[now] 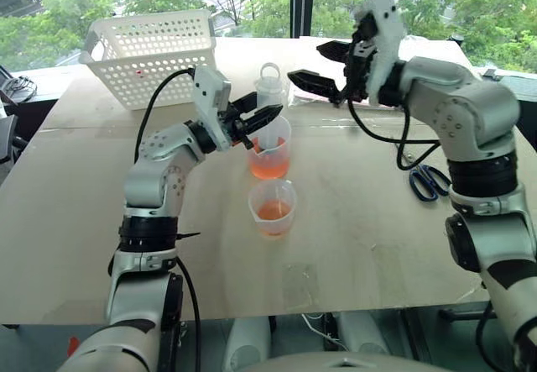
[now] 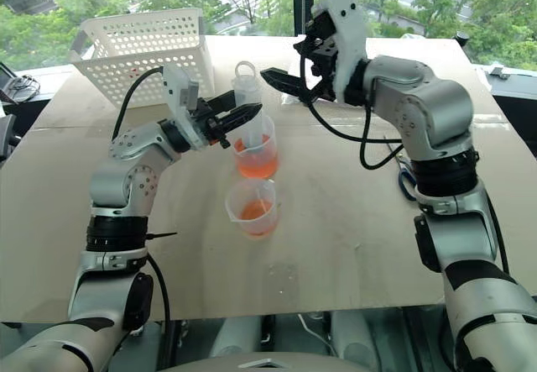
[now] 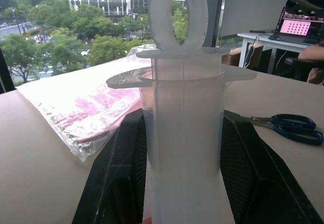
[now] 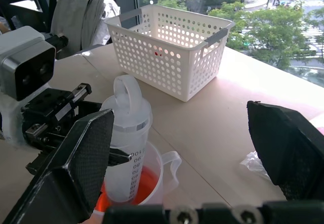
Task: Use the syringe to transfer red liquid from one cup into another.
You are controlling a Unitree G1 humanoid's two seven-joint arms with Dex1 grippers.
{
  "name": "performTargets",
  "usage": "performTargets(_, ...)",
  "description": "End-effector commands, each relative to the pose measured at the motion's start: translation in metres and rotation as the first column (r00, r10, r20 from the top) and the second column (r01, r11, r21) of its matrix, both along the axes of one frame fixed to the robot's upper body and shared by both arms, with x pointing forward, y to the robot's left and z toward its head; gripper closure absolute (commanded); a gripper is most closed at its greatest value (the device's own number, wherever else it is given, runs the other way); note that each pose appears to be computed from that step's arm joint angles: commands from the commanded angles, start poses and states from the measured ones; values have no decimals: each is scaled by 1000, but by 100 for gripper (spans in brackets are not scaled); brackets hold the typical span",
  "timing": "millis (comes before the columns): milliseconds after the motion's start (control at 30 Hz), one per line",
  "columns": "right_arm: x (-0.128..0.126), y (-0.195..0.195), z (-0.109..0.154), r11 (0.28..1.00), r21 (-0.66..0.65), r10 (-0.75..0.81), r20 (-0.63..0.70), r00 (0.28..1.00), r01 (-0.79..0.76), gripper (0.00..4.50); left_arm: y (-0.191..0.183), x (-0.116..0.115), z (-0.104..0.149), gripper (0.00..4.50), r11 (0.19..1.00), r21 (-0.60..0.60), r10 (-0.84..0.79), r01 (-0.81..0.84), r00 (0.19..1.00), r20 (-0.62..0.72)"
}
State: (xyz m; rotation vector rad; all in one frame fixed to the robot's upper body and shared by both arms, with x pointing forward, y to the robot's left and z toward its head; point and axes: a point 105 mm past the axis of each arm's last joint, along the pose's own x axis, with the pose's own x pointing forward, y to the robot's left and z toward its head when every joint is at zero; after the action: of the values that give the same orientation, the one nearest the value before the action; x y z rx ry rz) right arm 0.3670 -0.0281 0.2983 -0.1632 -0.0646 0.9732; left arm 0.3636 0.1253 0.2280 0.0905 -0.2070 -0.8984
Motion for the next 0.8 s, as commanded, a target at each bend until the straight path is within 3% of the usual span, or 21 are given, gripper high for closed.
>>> performTargets(33,-1,4,17,1000,8,-9,72,997,9,0,-6,-8,15,309,1000,-6,-12,13,997,73)
performTargets(67,-1,5,17,1000,5,-10,73,997,10,61,-6,-9,15,309,1000,-8,-11,12,997,74)
performTargets(133,-2,9,16,1000,5,-1,73,997,0,125,-7,-10,14,309,1000,-8,-8,8,997,74)
performTargets(267,-4,18,16,1000,7,23,65,998,-23,125,-7,-12,13,309,1000,-7,-3,3,997,72)
performTargets(367,-6,23,15,999,8,43,59,997,-44,245,-9,-13,13,309,1000,-8,2,-2,997,71)
performTargets(800,-23,34,15,987,19,159,21,987,-160,245,-11,-16,13,309,1000,-7,14,-14,998,58)
